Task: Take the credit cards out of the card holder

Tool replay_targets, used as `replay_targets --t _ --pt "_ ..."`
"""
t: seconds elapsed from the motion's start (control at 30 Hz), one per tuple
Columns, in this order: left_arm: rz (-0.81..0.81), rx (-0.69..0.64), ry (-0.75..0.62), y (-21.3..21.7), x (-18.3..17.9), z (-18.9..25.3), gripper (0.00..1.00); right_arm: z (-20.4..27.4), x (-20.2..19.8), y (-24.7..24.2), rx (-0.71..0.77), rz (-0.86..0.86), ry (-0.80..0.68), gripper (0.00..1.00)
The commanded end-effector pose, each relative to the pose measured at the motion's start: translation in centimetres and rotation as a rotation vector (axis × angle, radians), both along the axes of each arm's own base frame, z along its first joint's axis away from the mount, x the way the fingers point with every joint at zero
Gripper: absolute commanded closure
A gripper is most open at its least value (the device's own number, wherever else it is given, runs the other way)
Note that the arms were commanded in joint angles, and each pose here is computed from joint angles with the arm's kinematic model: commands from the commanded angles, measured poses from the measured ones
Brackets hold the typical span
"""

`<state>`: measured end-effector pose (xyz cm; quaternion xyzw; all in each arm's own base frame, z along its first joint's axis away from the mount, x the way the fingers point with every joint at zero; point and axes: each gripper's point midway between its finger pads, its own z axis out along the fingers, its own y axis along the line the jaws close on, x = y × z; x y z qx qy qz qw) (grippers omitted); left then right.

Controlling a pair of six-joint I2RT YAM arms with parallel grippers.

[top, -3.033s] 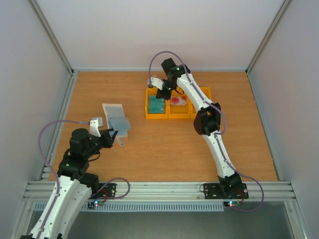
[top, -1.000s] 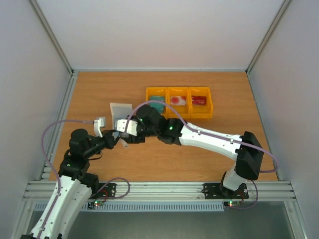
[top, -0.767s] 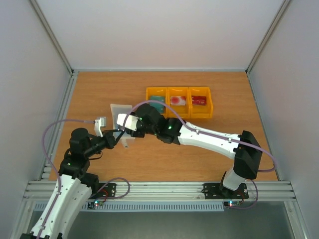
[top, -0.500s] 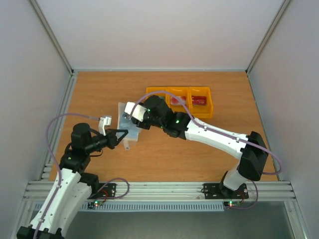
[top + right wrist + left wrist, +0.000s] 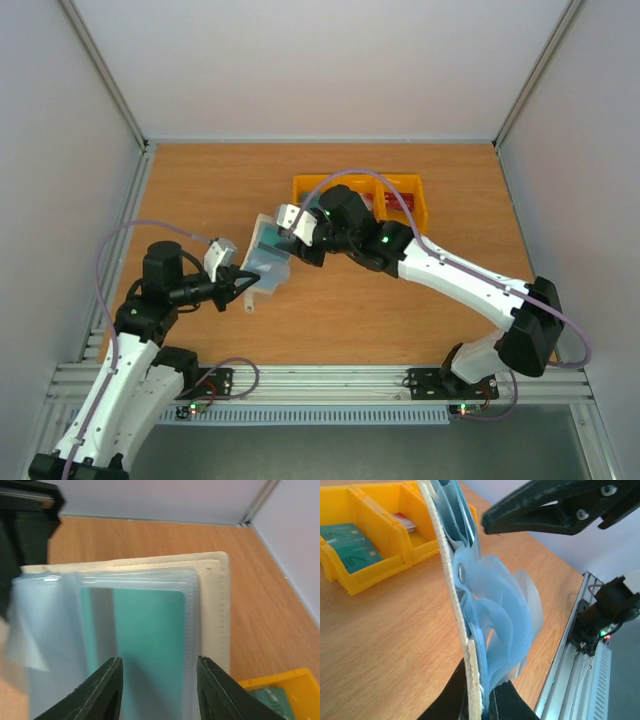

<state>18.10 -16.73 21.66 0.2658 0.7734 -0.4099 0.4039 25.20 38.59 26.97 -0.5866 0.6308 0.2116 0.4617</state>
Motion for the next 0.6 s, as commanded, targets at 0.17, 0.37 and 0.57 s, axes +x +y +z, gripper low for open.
replay_targets --t 0.17,0.37,0.57 --pt "-0.214 -0.104 -0.105 -1.8 -2.5 3.2 1.00 2.4 -2.0 -0.6 0.140 -0.034 -0.079 0.65" --pt "-0.350 -0.022 -0.252 -1.7 -4.8 2.7 1.00 1.6 -4.9 -2.1 0.080 0.122 0.097 0.34" --pt "-0.402 0.020 -0.310 -1.7 -5.3 2.3 1.00 0.1 -7.0 -3.0 0.000 0.192 0.295 0.02"
